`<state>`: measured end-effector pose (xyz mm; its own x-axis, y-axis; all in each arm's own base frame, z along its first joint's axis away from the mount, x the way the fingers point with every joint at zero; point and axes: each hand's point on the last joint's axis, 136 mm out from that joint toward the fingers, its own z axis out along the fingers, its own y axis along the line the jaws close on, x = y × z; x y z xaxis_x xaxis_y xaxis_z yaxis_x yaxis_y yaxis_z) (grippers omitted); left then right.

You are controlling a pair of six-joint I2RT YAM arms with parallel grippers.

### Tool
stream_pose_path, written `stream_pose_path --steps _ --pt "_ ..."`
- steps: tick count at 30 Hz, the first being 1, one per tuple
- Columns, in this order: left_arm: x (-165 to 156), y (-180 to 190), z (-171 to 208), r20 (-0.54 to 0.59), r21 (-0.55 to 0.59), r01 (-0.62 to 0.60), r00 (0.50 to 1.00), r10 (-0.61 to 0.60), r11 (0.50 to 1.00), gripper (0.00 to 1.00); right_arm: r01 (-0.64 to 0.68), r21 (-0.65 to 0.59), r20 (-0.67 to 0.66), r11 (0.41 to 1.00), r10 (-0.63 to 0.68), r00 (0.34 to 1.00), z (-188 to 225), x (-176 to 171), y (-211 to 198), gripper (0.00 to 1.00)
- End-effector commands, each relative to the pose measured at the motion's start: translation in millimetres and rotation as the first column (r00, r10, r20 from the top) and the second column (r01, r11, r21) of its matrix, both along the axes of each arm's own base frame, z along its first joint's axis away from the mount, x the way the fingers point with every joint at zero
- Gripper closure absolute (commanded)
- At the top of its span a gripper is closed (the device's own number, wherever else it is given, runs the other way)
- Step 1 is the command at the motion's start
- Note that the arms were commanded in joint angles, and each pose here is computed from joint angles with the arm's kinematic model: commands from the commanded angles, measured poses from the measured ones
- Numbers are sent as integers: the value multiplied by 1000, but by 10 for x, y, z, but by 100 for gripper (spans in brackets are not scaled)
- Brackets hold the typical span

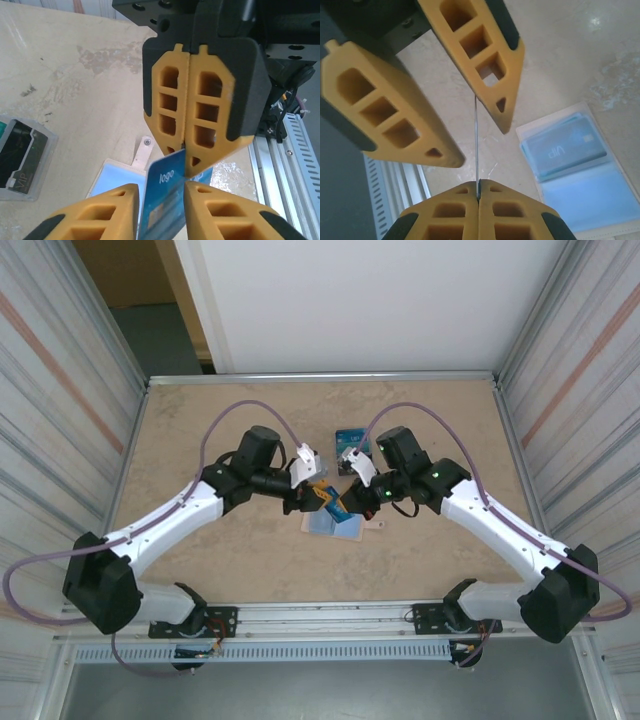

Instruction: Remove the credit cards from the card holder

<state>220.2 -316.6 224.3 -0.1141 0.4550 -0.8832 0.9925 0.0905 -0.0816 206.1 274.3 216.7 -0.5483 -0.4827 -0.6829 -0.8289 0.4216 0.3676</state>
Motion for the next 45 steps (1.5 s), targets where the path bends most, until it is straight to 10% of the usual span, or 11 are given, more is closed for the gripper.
stream_pose_path --steps 1,8,14,21,32,45 --pt "-147 -56 18 -27 8 73 997 -72 997 81 -52 49 60 997 49 997 236 -6 81 100" --pt "-163 -52 16 -17 13 73 997 -73 997 100 -44 77 71 996 38 997 291 0 65 97" --pt "-106 -7 55 17 3 11 1000 -11 1000 100 42 117 57 992 -49 997 320 130 -50 62" --pt "62 130 292 81 -118 -185 977 195 976 100 173 224 31 959 -185 982 348 262 -218 44" --pt "256 366 792 -95 -343 -458 885 455 820 100 215 474 -59 854 -213 975 487 328 -72 42" --pt "148 234 987 -204 -429 -380 925 321 820 100 135 563 -1 815 -162 987 722 349 65 49"
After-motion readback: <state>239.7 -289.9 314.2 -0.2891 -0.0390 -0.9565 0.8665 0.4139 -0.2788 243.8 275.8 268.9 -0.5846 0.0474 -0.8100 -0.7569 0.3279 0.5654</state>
